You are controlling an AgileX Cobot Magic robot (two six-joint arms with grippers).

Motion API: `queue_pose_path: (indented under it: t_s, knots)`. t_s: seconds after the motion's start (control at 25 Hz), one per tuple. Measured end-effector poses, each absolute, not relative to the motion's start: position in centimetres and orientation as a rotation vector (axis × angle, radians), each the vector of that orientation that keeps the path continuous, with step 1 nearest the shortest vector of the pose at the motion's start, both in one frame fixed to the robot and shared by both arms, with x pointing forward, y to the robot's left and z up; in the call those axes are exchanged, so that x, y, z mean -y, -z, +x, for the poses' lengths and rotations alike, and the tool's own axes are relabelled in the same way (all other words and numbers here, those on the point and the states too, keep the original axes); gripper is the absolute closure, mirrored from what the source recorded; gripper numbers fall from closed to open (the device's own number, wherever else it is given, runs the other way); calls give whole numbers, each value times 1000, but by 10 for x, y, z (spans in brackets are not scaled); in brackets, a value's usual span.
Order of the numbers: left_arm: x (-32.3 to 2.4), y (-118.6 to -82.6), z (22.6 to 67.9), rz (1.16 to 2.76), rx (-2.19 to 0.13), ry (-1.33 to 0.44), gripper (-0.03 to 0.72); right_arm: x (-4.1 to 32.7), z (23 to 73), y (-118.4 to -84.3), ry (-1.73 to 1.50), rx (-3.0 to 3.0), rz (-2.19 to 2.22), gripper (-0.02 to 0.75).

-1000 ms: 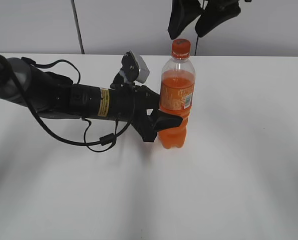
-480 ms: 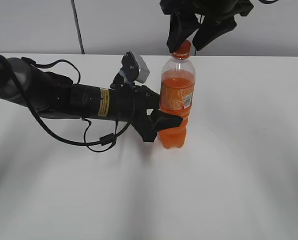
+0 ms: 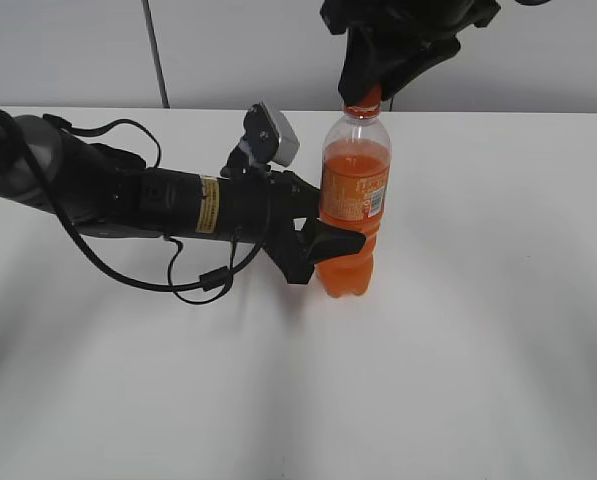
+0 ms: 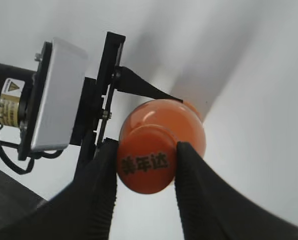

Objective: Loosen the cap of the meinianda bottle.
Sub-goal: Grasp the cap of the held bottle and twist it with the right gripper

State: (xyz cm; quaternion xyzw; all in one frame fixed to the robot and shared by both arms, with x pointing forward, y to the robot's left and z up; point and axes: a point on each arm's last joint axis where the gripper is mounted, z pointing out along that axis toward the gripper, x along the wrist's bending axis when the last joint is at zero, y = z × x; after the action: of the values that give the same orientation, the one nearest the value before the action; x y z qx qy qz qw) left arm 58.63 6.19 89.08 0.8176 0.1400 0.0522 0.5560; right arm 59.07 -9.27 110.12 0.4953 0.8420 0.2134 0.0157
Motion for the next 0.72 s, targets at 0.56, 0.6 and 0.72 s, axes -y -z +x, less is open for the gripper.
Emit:
queue_pose_path:
  t_s: [0.56, 0.6, 0.72]
  knots:
    - [-62, -891, 586, 1932, -328, -124, 284, 94, 591, -1103, -490, -2837, -56, 470]
    - [-62, -891, 586, 1932, -327, -124, 284, 94, 591, -1103, -485, -2828, -122, 472]
    - [-62, -891, 586, 1933, -324, -123, 284, 94, 589, -1106, -475, -2798, -276, 477]
